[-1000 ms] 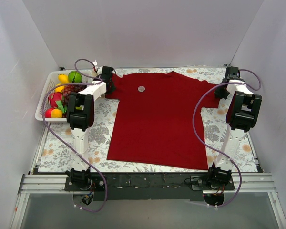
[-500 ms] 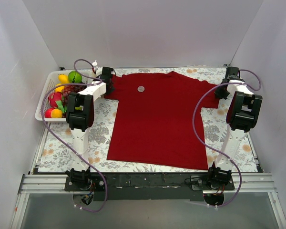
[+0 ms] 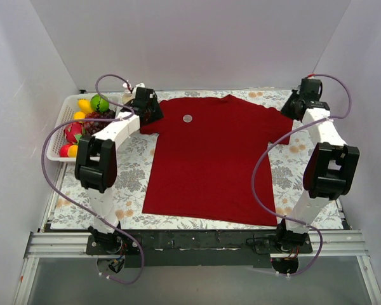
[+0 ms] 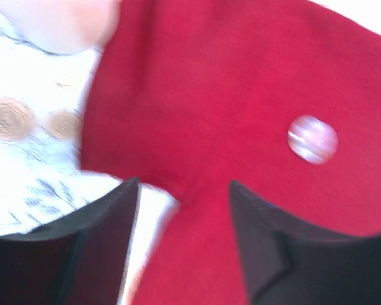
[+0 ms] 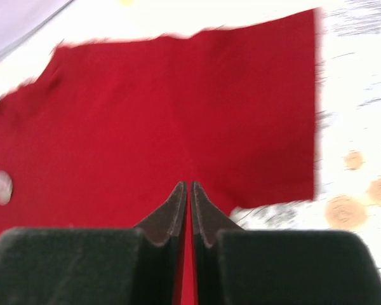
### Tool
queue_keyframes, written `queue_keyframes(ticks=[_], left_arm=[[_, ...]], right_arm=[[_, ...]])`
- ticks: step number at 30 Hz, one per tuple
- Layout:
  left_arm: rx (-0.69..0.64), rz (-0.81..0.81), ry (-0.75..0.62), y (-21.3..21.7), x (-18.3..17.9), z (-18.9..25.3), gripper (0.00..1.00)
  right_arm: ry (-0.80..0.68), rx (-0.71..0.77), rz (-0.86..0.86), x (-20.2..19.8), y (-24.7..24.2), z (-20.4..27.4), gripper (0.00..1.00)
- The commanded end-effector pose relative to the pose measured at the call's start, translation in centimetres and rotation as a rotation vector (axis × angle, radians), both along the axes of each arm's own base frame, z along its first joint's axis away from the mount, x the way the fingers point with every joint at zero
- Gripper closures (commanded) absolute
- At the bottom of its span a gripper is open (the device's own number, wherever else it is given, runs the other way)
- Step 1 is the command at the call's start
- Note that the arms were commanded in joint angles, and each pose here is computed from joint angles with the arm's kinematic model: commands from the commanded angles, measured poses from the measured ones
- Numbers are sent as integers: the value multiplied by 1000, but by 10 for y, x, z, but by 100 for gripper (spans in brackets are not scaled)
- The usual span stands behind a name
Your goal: Pin the brooch onto the clothing
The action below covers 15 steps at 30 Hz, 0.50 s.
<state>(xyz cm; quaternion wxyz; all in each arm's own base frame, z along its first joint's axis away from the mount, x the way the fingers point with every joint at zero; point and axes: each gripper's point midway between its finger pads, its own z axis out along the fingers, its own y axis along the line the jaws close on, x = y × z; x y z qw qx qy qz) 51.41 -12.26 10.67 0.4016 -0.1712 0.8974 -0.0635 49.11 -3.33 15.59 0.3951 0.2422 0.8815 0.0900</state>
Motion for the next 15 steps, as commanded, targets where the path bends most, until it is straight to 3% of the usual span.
queue_keyframes(ticks=[1,6,11,15], left_arm=[[-45,-103,-86,-35,-33,46,25],[-84,-163,-65,-48,-78,50,9],[-110,-193,32,-50,-127,22,6],[-102,-227,109,-61,-163,2,4]], right_arm=[[-18,-20,212,-25,59,3,84],[2,2,365,-60,100,-10,56],[26,-39,493,-101,137,-18,32],[71,-92,575,-130,163,-29,27]])
